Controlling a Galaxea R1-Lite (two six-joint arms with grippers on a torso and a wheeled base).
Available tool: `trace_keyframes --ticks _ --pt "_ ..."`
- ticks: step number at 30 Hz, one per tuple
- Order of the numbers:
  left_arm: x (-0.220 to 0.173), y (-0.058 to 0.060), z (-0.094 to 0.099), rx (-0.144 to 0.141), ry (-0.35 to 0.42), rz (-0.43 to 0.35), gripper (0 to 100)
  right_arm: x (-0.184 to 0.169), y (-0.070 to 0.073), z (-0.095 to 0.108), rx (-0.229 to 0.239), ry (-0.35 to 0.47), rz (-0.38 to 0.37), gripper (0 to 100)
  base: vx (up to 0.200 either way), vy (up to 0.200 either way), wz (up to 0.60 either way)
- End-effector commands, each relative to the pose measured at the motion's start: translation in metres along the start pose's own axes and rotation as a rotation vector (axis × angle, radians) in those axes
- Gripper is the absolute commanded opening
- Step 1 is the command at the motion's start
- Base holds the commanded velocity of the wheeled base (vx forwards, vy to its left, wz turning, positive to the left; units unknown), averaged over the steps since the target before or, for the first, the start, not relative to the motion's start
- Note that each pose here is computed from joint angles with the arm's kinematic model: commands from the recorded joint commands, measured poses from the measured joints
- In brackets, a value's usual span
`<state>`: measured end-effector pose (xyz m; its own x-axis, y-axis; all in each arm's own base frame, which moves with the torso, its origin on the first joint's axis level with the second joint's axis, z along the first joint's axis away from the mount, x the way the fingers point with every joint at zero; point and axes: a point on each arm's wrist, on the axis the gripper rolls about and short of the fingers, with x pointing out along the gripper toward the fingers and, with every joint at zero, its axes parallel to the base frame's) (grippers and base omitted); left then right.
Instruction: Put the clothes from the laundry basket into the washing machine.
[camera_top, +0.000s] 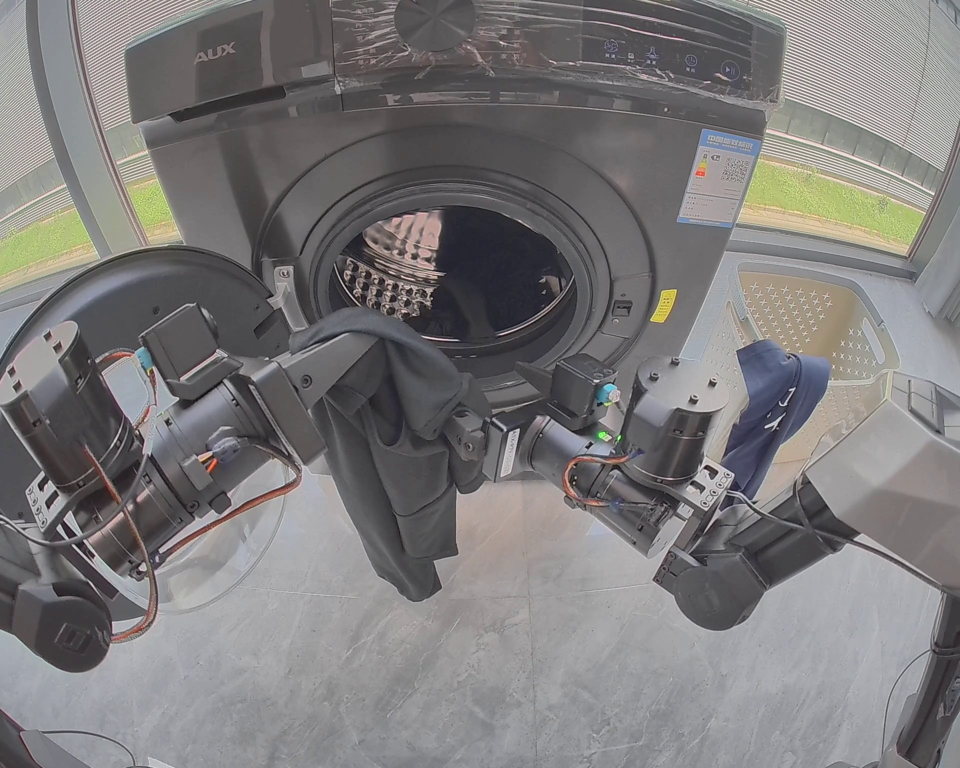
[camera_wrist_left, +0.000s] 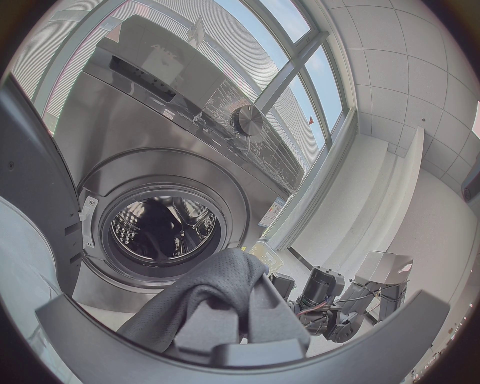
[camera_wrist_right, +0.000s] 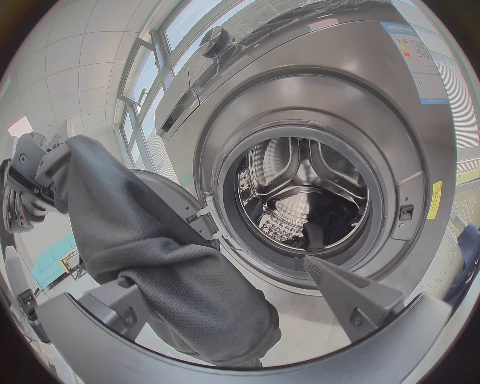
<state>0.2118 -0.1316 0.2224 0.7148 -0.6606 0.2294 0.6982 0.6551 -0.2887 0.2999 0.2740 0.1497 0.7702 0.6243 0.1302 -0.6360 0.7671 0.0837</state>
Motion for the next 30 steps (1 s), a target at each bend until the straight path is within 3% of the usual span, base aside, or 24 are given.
trace_keyframes --ticks 1,4,8,20,30 --pt "0.002 0.001 -0.001 -0.001 0.003 0.002 0 -0.007 -0.001 -0.011 -0.002 0.042 -0.001 100 0.000 0.000 0.00" --pt "0.002 0.001 0.000 0.000 0.000 0.001 0 -0.013 -0.001 -0.023 -0.009 0.085 -0.002 100 0.000 0.000 0.00" --pt "0.002 0.001 0.000 -0.002 0.000 0.001 0 -0.011 0.002 -0.027 -0.011 0.078 0.008 100 0.000 0.000 0.00" --pt "0.001 0.000 -0.003 -0.005 0.011 0.000 0 0.009 0.012 0.000 -0.003 -0.046 0.032 100 0.000 0.000 0.00" --pt "0.001 0.002 -0.004 -0.003 0.015 0.003 0 0.010 0.022 0.004 0.003 -0.072 0.081 100 0.000 0.000 0.00"
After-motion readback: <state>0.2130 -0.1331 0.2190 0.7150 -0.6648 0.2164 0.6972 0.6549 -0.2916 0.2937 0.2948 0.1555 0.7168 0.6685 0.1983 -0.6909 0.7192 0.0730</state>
